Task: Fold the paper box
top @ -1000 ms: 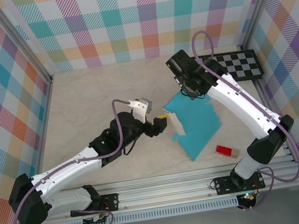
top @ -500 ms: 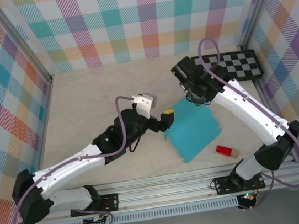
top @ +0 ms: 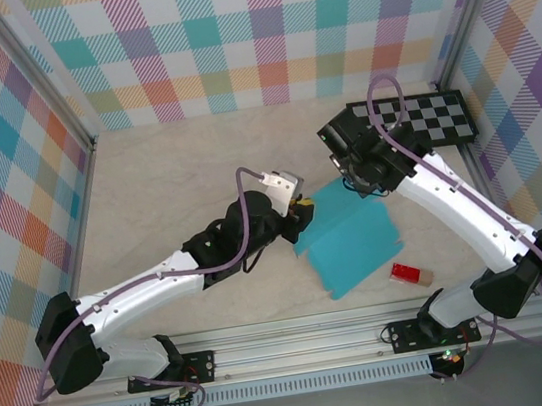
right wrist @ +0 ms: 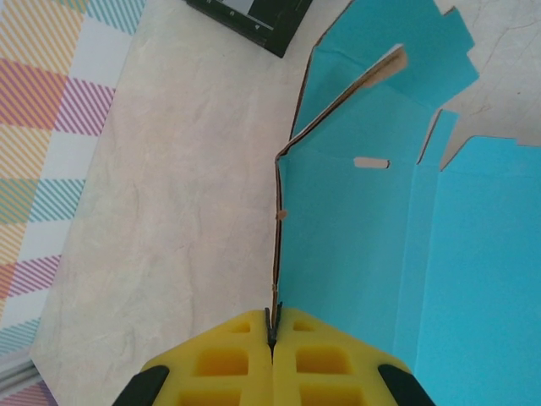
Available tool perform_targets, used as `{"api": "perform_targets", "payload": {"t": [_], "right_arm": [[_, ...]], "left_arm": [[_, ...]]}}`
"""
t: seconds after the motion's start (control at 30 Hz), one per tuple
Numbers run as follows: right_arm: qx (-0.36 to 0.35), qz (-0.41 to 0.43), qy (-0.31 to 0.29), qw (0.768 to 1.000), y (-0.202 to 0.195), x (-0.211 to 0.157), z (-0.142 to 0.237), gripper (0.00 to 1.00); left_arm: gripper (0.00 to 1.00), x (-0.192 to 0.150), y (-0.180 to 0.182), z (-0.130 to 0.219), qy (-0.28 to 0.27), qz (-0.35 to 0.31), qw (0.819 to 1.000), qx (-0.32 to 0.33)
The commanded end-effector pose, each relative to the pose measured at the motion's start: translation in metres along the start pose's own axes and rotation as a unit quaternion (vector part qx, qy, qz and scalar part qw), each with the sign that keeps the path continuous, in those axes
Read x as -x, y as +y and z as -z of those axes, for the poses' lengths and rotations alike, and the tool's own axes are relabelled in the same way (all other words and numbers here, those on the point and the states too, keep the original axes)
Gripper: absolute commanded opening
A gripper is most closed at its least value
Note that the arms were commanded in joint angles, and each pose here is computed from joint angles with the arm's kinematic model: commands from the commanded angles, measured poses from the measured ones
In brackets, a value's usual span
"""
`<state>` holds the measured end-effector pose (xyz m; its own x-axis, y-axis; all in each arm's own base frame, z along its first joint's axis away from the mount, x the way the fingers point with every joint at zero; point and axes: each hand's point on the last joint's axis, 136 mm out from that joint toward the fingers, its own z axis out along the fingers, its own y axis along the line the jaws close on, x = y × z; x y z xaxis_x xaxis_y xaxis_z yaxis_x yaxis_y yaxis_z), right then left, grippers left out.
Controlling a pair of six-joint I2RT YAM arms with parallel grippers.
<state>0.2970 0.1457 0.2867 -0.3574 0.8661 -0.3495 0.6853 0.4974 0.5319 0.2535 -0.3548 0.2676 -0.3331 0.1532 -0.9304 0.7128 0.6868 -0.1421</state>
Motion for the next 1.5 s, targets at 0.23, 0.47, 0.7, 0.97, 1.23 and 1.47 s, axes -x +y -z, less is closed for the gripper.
{"api": "perform_targets", "payload": {"t": [0.23,0.47,0.7,0.97,1.23,1.47], "right_arm": [[0.091,0.219,0.004,0.971,0.022,0.006,0.008,0.47],[0.376,0.764,-0.061,0.520,0.063,-0.058,0.071,0.63],[0.453,0.850,0.081,0.255,-0.017,-0.108,0.062,0.65],[0.452,0.865,0.067,0.205,-0.015,-0.109,0.044,0.56],[0.451,0.863,0.093,0.206,-0.018,-0.107,0.045,0.08],[0.454,0.857,0.100,0.222,-0.019,-0.106,0.053,0.00]], "left_arm": [[0.00,-0.001,-0.001,0.010,0.035,-0.058,0.998,0.002],[0.00,-0.018,0.006,0.026,0.076,-0.104,0.991,-0.040],[0.00,-0.021,0.004,0.043,0.082,-0.125,0.986,-0.072],[0.00,-0.028,0.001,0.062,0.088,-0.136,0.982,-0.092],[0.00,-0.024,0.003,0.064,0.088,-0.144,0.982,-0.083],[0.60,-0.015,0.017,0.070,0.066,-0.133,0.988,-0.040]]}}
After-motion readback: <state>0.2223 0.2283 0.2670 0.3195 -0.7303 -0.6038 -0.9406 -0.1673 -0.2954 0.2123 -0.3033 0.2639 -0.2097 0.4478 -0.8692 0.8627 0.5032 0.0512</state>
